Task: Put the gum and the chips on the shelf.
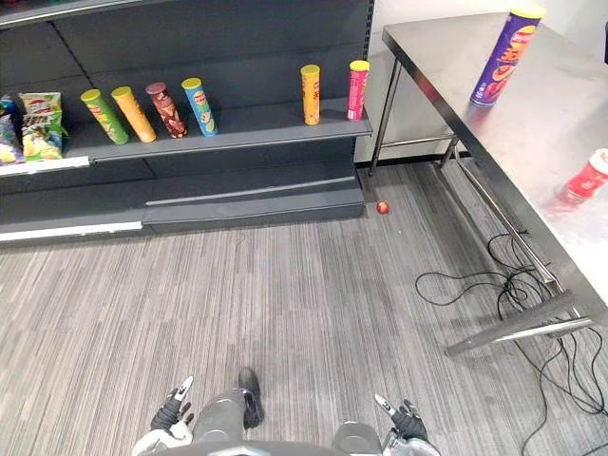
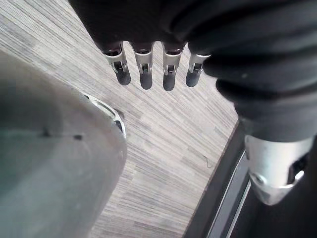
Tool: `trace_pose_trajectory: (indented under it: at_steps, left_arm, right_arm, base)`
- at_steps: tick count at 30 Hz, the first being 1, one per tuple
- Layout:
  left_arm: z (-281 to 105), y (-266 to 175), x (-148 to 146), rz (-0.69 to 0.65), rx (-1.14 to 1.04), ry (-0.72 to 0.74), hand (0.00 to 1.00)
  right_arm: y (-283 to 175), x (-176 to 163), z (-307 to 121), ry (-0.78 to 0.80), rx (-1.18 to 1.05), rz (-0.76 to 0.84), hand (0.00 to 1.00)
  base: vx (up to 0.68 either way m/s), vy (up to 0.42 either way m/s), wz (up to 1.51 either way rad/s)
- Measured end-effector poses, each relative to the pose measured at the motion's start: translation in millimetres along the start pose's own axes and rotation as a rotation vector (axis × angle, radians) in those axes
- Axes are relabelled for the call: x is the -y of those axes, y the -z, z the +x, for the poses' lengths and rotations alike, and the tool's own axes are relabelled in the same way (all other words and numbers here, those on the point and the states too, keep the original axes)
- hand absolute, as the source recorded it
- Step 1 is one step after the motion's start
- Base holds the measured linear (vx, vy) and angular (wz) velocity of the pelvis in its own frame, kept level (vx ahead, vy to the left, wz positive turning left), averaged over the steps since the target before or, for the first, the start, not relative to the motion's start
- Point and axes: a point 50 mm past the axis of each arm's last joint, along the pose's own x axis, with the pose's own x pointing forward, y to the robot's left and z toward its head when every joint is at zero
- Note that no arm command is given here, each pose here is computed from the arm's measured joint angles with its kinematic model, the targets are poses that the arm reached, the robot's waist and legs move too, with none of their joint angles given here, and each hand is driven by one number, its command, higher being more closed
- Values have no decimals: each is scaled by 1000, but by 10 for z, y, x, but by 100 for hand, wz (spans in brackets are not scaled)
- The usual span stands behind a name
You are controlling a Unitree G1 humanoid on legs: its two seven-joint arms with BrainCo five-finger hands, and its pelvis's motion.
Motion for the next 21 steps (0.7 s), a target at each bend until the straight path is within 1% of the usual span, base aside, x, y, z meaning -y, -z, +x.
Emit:
trace_pose_trajectory:
  at_steps: [1, 3, 4, 5, 7, 9, 12, 14, 16, 18, 20, 21]
  left_arm:
    - [1, -15, -22, 2, 5, -5, 0]
    - [8, -58, -99, 14, 8, -17, 0]
    - [8, -59, -101, 14, 8, -18, 0]
    - [8, -57, -163, 28, -8, -32, 0]
    - [1, -16, -181, 56, -35, -34, 0]
    - [-7, 28, -170, 126, -63, -13, 0]
    - [-23, 63, -195, 182, -82, -10, 0]
    - [-30, 87, -199, 214, -96, -5, 0]
    - [-34, 108, -209, 205, -109, -11, 0]
    - [-44, 164, -182, 171, -127, -14, 0]
    - [-50, 214, -123, 160, -142, 4, 0]
    - [-52, 212, -150, 155, -148, -1, 0]
  right_arm:
    - [37, -24, -3, -1, -14, 12, 0]
    - [141, -179, -10, -34, -52, 48, 0]
    - [145, -182, -11, -35, -53, 49, 0]
    - [226, -200, -28, -35, -87, 55, 0]
    - [210, -176, -23, -23, -82, 73, 0]
    - [154, -145, -8, -15, -63, 76, 0]
    - [79, -111, 11, -10, -37, 68, 0]
    - [14, -150, 32, -27, -17, 52, 0]
    - [-46, -176, 46, -41, 3, 34, 0]
    - [-121, -84, 60, -17, 23, 37, 0]
    - [-293, -92, 103, -21, 71, 34, 0]
    - [-320, -107, 111, -26, 79, 33, 0]
  base:
    - [493, 322, -35]
    - [459, 282, -11]
    - [423, 296, -3]
    - [433, 275, -15]
    - [444, 273, -46]
    - [332, 217, -61]
    - [250, 129, -42]
    - [183, 34, -52]
    - [159, -15, -44]
    - [245, -75, -37]
    - [187, -59, -51]
    - [161, -89, -55]
